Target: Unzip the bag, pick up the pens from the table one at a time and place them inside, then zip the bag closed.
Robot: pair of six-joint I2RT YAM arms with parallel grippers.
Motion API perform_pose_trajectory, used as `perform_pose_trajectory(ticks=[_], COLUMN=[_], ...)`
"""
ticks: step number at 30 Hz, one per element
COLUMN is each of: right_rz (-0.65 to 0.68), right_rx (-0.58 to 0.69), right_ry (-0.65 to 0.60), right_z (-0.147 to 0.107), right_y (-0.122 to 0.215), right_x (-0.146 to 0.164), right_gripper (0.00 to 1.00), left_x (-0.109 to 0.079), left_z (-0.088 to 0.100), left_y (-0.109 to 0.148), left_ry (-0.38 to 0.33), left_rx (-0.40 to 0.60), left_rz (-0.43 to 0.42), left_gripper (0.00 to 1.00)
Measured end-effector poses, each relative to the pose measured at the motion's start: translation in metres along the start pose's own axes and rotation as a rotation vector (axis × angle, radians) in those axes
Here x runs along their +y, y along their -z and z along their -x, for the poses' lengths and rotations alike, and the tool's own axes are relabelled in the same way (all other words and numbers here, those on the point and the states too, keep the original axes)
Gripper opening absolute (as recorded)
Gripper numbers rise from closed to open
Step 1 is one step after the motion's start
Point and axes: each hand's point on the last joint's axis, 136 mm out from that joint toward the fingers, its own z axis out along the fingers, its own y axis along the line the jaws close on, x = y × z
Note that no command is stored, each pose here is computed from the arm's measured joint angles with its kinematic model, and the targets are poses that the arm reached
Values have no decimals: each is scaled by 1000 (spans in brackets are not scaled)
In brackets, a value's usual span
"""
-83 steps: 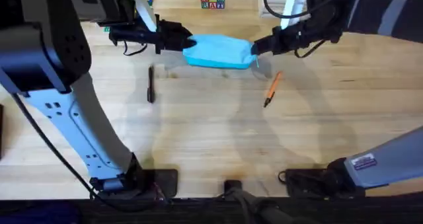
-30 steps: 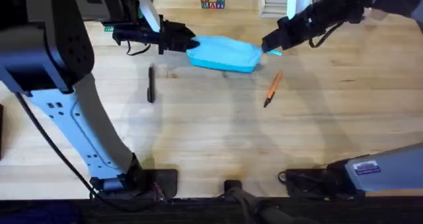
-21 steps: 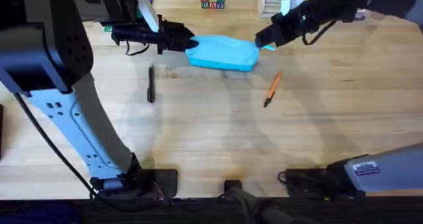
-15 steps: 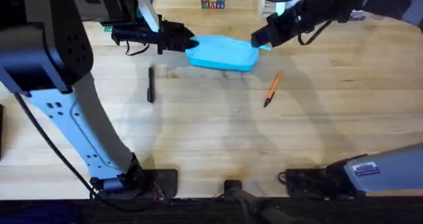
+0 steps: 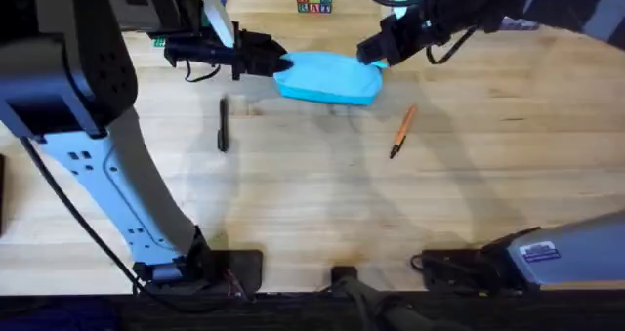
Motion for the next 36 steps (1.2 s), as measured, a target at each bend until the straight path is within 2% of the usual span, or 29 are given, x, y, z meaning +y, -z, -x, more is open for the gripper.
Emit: perform_pose_trajectory(ticks=[5,15,21,29,36], right_rz=[17,17,27,48,62], right_rx=[-16,-58,-52,-107,-113], right_ry=[32,54,41,73,70], right_z=[8,20,20,36,38], right_y=[-6,-10,-25,-33,-41], right_x=[18,25,26,41,49], right_gripper=[30,29,30,30,30], left_x=[4,5,5,5,5], left_z=[-2,-2,-2,-2,-2], left_y=[6,7,7,7,7], left_ry=[4,2,2,2,2], left_rx=[-1,1,1,0,0], left_rz=[17,21,21,21,21], left_gripper=[42,42,42,42,42])
